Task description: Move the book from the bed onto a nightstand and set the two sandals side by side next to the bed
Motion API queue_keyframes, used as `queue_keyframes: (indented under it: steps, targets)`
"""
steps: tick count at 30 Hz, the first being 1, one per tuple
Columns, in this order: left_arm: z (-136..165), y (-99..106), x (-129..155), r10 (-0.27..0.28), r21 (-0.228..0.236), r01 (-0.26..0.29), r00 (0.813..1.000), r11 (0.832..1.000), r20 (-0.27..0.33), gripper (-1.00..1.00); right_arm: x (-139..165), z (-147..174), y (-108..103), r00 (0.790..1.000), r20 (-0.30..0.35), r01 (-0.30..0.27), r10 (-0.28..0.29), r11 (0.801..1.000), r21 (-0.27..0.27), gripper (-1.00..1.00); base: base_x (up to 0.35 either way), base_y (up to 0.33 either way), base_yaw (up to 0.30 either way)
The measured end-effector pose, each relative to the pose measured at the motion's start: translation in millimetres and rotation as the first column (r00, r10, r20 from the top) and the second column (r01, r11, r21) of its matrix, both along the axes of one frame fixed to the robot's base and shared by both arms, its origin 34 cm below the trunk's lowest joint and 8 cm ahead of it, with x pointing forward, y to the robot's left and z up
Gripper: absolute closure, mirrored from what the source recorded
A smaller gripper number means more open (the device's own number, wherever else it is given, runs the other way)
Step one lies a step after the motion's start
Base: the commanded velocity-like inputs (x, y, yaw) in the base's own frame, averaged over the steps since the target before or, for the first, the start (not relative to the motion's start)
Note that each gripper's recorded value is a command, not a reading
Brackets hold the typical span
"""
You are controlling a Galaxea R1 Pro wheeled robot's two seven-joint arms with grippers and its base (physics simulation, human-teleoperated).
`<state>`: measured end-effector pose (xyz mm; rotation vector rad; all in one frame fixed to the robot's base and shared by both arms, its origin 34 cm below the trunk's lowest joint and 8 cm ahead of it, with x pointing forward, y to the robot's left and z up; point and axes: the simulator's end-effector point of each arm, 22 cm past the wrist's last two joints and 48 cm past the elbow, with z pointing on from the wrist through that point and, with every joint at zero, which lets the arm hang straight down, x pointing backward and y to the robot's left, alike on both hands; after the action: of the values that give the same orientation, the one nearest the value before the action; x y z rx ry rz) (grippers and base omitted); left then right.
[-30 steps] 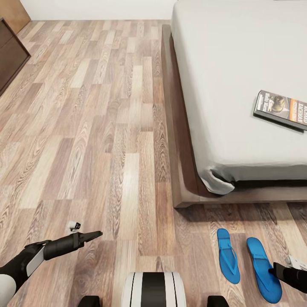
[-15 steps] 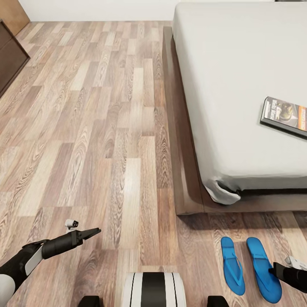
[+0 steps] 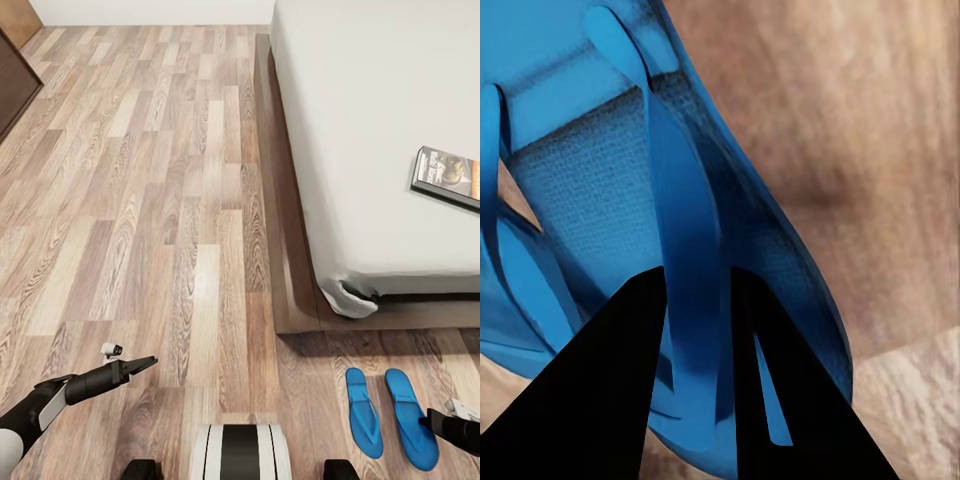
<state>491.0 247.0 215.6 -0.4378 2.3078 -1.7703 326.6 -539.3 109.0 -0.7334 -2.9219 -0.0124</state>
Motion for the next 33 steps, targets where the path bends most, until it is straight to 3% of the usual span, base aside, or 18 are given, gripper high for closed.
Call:
queue_keyframes:
  steps: [6, 14, 17, 21, 33]
  targets:
    - [0, 0, 0, 0.0, 0.0, 0.0, 1.0, 1.0, 0.0, -1.0, 8, 0, 13, 0.999, 0.034, 0.01, -0.012, 0.998, 0.057, 1.0, 0.0, 0.0, 0.0]
    - [0, 0, 0, 0.0, 0.0, 0.0, 1.0, 1.0, 0.0, -1.0, 12, 1, 12, 0.999, 0.049, 0.008, -0.01, 0.998, 0.058, 1.0, 0.0, 0.0, 0.0]
    - [0, 0, 0, 0.0, 0.0, 0.0, 1.0, 1.0, 0.0, -1.0, 27, 1, 9, 0.994, 0.106, -0.02, 0.015, 0.999, 0.045, 1.0, 0.0, 0.0, 0.0]
    - [0, 0, 0, 0.0, 0.0, 0.0, 1.0, 1.0, 0.0, -1.0, 41, 3, 14, 0.986, 0.161, -0.049, 0.037, 0.997, 0.065, 1.0, 0.0, 0.0, 0.0]
    - [-17, 0, -12, 0.0, 0.0, 0.0, 0.999, 1.0, -0.041, -1.0, 27, -10, 15, 0.991, 0.127, -0.052, 0.043, 0.996, 0.071, 1.0, 0.0, 0.0, 0.0]
